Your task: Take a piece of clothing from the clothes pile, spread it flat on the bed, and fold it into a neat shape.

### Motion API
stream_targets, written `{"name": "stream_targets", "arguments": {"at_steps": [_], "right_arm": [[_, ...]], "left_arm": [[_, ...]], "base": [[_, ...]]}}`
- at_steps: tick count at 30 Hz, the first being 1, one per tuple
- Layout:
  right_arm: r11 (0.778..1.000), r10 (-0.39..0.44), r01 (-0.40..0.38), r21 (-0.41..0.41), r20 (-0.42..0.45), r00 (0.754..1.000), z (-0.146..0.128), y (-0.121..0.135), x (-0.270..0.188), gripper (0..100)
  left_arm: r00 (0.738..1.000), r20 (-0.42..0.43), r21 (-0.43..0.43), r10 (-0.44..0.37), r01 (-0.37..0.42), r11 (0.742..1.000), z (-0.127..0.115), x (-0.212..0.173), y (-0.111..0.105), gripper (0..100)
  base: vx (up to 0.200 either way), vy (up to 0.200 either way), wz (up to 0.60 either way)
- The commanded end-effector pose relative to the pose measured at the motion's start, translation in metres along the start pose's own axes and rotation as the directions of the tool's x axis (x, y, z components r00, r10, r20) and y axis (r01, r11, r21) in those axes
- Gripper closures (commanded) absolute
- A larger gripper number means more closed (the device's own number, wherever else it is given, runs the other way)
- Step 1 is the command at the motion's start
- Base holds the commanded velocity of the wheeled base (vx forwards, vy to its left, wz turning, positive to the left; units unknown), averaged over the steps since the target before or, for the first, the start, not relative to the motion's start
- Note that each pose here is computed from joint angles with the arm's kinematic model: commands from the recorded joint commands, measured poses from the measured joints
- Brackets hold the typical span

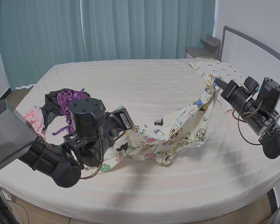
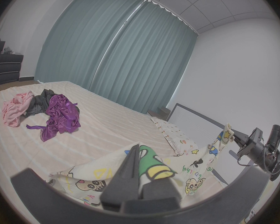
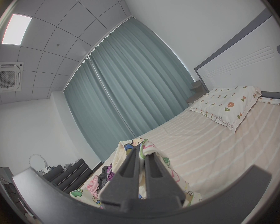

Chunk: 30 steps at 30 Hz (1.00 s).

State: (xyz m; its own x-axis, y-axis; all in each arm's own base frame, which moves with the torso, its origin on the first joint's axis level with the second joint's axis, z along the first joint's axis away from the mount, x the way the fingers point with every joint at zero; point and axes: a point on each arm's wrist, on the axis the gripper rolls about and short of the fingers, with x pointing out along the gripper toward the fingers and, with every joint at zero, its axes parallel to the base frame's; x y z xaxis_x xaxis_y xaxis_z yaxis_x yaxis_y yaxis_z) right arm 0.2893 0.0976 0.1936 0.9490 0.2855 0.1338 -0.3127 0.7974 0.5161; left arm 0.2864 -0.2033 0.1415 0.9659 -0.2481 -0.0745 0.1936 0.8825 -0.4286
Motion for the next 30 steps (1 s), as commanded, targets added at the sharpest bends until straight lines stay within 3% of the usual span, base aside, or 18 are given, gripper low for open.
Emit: {"name": "stream_targets", "arguments": {"at_steps": [1,8,16,23,30], "right_arm": [[1.0,0.025,-0.025,-0.001,0.004,1.0,0.011,0.003,-0.023,100],[0.994,0.109,-0.109,-0.007,0.045,0.993,0.036,0.013,-0.067,100],[0.955,0.298,-0.295,-0.039,0.081,0.951,0.06,0.032,-0.128,100],[0.91,0.413,-0.406,-0.079,0.119,0.903,0.085,0.048,-0.172,100],[0.903,0.43,-0.423,-0.082,0.101,0.897,0.096,0.055,-0.196,100]], "left_arm": [[1.0,0.019,-0.008,0.002,-0.002,1.0,0.013,-0.015,0.004,100],[0.998,0.057,-0.022,-0.017,0.018,1.0,0.036,-0.055,0.01,100],[0.987,0.148,-0.034,-0.059,0.065,0.997,0.069,-0.107,0.016,100],[0.966,0.24,0.07,-0.098,0.083,0.994,0.092,-0.154,0.026,100],[0.955,0.275,0.097,-0.108,0.084,0.992,0.107,-0.182,0.03,100]], "base": [[-0.2,0.0,0.0],[-0.2,0.0,0.0],[-0.2,0.0,0.0],[0.0,0.0,0.0],[0.0,0.0,0.0]]}}
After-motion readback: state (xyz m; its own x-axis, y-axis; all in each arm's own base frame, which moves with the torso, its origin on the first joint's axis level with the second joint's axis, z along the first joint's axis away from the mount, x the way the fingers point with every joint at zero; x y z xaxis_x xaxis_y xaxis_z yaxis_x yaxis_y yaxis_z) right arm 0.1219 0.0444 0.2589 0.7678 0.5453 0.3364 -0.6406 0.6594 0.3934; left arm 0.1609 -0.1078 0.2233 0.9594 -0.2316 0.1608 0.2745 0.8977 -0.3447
